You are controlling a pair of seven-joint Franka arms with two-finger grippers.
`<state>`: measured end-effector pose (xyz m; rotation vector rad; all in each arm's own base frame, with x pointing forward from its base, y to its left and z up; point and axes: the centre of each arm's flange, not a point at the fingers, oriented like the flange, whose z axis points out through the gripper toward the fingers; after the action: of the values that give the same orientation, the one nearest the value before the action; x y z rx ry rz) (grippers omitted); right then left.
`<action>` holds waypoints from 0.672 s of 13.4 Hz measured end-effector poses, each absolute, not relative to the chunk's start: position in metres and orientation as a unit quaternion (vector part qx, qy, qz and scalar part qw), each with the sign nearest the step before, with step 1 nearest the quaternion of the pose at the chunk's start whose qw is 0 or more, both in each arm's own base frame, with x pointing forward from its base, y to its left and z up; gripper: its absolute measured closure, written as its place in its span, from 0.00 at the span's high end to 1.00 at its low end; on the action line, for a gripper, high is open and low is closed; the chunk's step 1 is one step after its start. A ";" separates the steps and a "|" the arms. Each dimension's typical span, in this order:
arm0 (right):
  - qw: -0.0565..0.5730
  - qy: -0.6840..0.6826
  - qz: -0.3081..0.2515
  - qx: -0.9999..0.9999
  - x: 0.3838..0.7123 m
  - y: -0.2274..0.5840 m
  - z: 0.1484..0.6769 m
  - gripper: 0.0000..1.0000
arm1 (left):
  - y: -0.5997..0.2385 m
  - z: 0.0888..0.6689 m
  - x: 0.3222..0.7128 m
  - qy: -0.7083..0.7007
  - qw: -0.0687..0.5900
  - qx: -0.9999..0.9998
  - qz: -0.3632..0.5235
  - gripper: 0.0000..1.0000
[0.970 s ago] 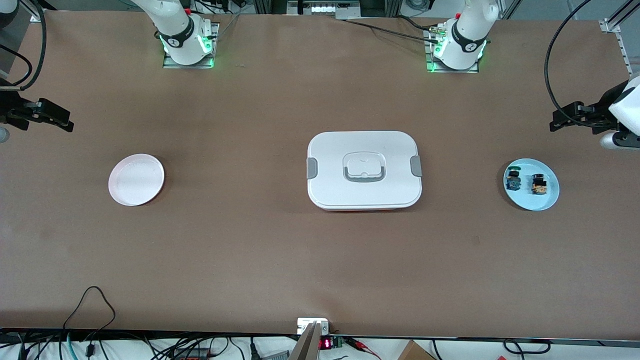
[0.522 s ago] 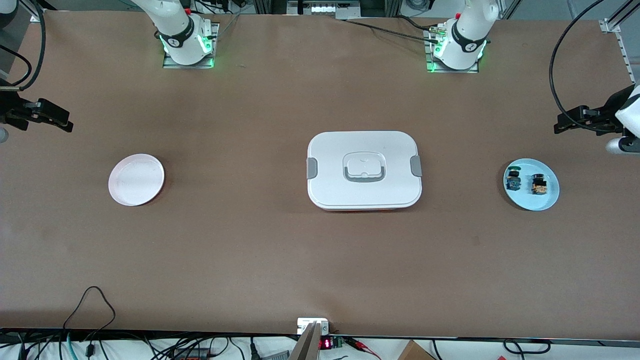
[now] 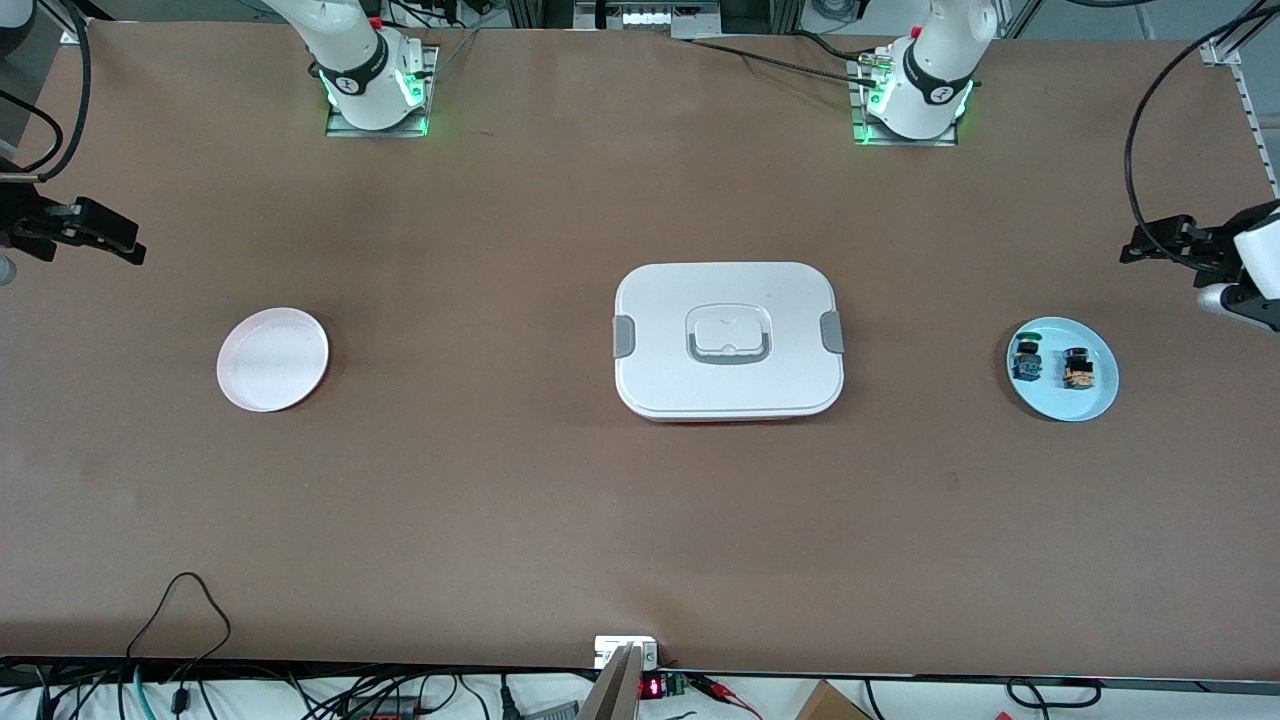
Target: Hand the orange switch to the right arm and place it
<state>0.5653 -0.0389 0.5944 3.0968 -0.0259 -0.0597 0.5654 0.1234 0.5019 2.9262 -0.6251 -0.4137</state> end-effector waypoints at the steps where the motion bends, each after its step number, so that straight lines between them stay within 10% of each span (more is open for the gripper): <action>1: 0.022 -0.008 -0.019 1.000 0.565 -0.039 0.594 1.00 | 0.137 0.489 0.565 -0.250 0.072 0.956 -0.138 1.00; 9: 0.022 -0.009 -0.019 1.000 0.565 -0.039 0.594 1.00 | 0.172 0.385 0.547 -0.516 0.114 0.842 -0.110 1.00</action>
<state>0.5653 -0.0385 0.5944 3.0971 -0.0266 -0.0593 0.5468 0.1720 0.3847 2.4678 -1.5135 -0.3230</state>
